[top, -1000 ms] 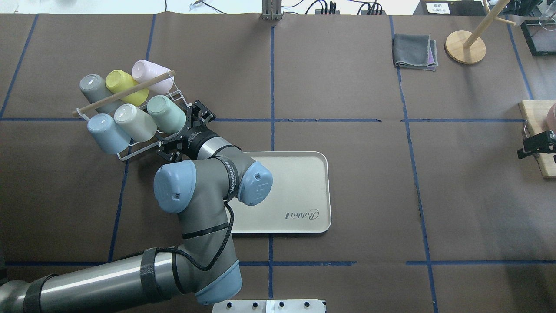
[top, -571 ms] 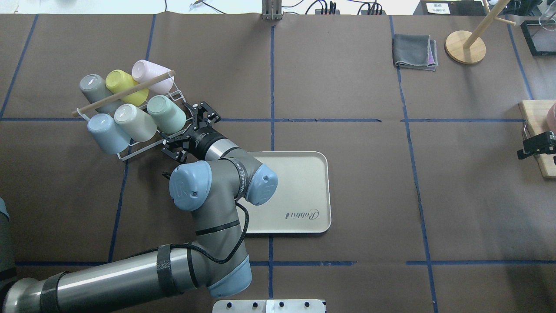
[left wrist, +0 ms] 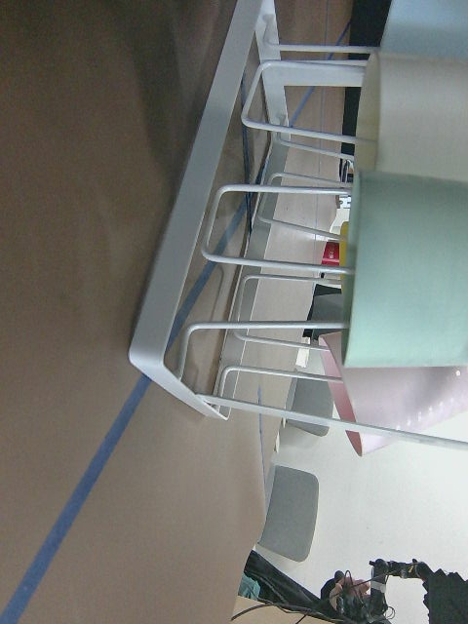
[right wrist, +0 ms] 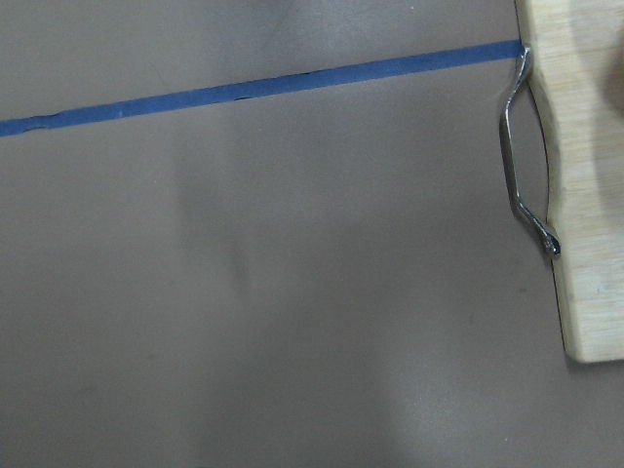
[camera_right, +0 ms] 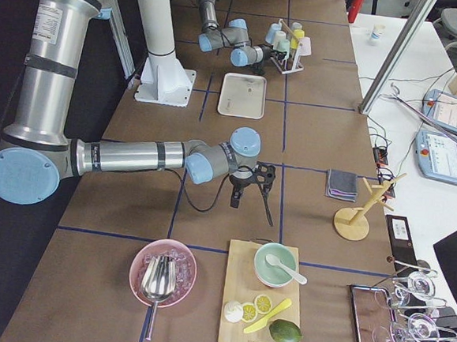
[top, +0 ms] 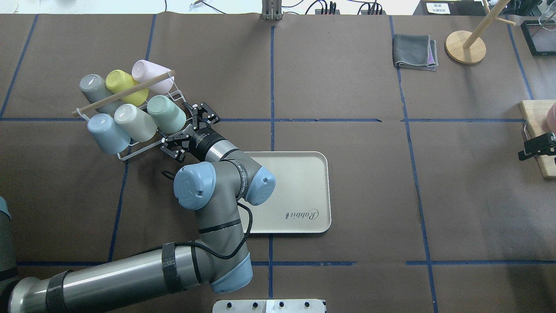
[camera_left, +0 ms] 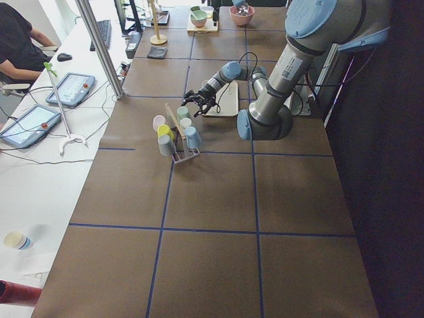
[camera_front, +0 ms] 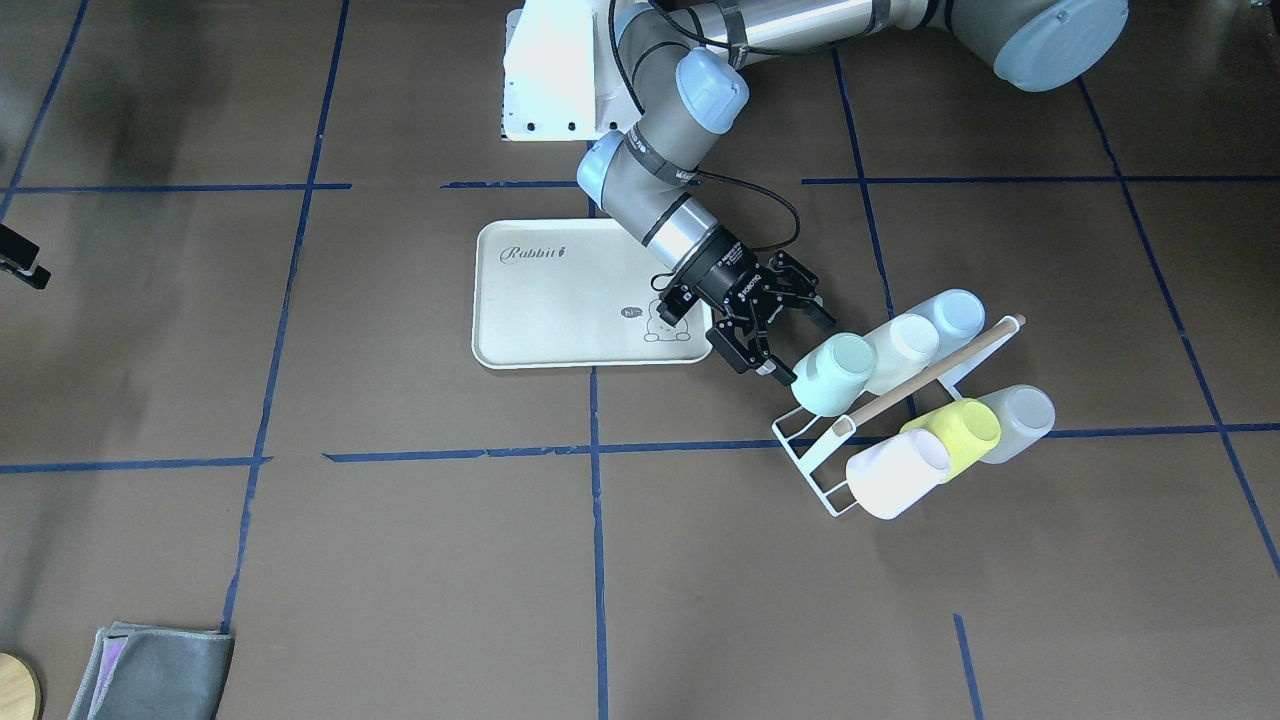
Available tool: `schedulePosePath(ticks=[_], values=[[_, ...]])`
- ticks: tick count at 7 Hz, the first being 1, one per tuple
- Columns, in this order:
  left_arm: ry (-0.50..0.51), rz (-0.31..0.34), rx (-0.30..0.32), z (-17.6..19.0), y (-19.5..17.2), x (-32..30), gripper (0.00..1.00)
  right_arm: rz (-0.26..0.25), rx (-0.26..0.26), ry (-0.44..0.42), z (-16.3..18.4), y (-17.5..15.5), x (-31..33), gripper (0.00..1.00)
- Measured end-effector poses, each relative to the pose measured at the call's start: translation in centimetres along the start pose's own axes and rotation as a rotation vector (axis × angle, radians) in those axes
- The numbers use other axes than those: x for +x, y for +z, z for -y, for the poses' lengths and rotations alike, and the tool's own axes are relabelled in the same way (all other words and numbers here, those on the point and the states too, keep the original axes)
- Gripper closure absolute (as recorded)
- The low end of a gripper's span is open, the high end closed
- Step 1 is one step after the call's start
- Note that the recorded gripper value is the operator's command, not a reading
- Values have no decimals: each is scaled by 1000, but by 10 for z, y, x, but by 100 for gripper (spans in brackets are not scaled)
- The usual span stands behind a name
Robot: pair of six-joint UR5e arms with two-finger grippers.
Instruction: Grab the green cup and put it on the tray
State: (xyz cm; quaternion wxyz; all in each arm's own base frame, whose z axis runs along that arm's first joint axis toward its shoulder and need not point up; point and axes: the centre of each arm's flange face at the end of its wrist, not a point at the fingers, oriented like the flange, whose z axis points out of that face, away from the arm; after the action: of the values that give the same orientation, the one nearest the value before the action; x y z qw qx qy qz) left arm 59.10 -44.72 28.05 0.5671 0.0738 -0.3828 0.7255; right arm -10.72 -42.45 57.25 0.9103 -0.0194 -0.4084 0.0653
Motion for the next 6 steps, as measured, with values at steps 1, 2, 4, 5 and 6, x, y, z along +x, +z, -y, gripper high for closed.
schedulePosePath(ticks=[1,2,4,5,6], values=[[5,-2,-6,2,3,0,0,2,-3,1,0,0,0,0],[7,-2,-11,4,5,0,0,2,-6,2,0,1,1,0],[11,1,-22,9,10,-3,0,1,-8,3,0,2,2,0],[10,1,-25,11,14,-3,0,1,-9,4,0,3,2,0],[6,1,-26,11,18,-5,0,0,-10,5,0,3,3,0]])
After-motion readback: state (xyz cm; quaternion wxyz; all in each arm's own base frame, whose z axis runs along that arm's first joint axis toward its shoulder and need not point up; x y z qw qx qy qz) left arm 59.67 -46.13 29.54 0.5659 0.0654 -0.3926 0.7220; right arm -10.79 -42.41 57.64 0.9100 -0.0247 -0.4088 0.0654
